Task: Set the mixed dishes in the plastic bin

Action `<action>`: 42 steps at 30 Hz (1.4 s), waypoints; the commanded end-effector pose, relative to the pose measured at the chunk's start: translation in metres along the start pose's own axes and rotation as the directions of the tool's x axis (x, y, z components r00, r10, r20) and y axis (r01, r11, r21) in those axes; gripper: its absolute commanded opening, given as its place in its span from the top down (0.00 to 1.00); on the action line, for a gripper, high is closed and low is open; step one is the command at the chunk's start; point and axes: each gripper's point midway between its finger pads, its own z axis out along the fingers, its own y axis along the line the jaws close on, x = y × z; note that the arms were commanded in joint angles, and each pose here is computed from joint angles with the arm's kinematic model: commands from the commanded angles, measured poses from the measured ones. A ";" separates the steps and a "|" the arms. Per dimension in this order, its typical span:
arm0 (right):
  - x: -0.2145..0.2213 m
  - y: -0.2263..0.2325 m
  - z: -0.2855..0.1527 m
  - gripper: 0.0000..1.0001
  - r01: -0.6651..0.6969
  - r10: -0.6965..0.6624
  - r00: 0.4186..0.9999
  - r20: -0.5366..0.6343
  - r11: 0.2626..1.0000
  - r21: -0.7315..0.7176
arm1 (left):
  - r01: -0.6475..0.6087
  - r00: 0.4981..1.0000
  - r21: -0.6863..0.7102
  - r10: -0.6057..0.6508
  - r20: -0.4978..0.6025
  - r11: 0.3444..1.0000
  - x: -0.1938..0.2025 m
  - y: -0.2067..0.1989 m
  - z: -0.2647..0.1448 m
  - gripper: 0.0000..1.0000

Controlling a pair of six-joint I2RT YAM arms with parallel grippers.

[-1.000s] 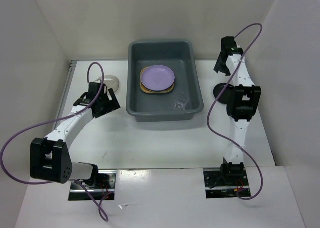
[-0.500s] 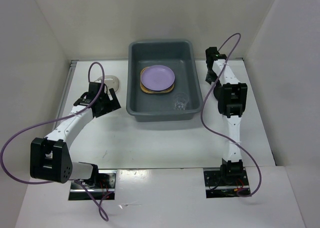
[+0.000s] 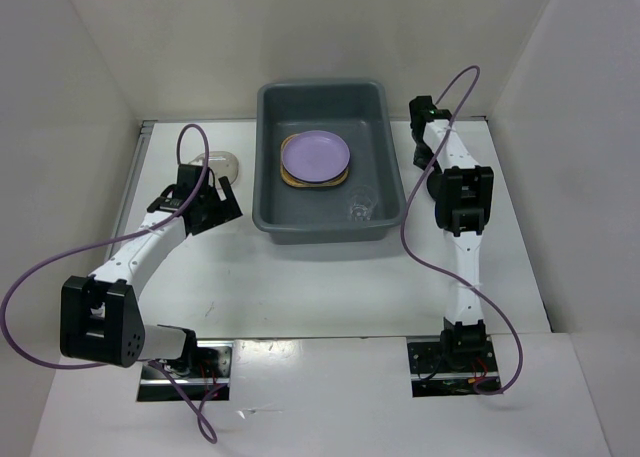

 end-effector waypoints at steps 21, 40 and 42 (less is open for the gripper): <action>0.023 -0.002 0.027 0.66 0.035 -0.032 0.998 -0.057 0.998 0.052 | -0.019 0.999 0.024 0.018 0.026 1.000 -0.008 -0.004 0.000 0.08; -0.027 -0.047 -0.042 1.00 -0.044 0.038 0.996 0.081 0.996 0.083 | -0.019 0.999 0.016 0.018 0.031 1.000 -0.009 -0.003 0.003 0.07; -0.041 -0.052 -0.071 1.00 -0.070 0.060 0.988 0.140 0.995 0.065 | -0.019 0.999 0.016 0.018 0.031 1.000 -0.009 -0.003 0.003 0.07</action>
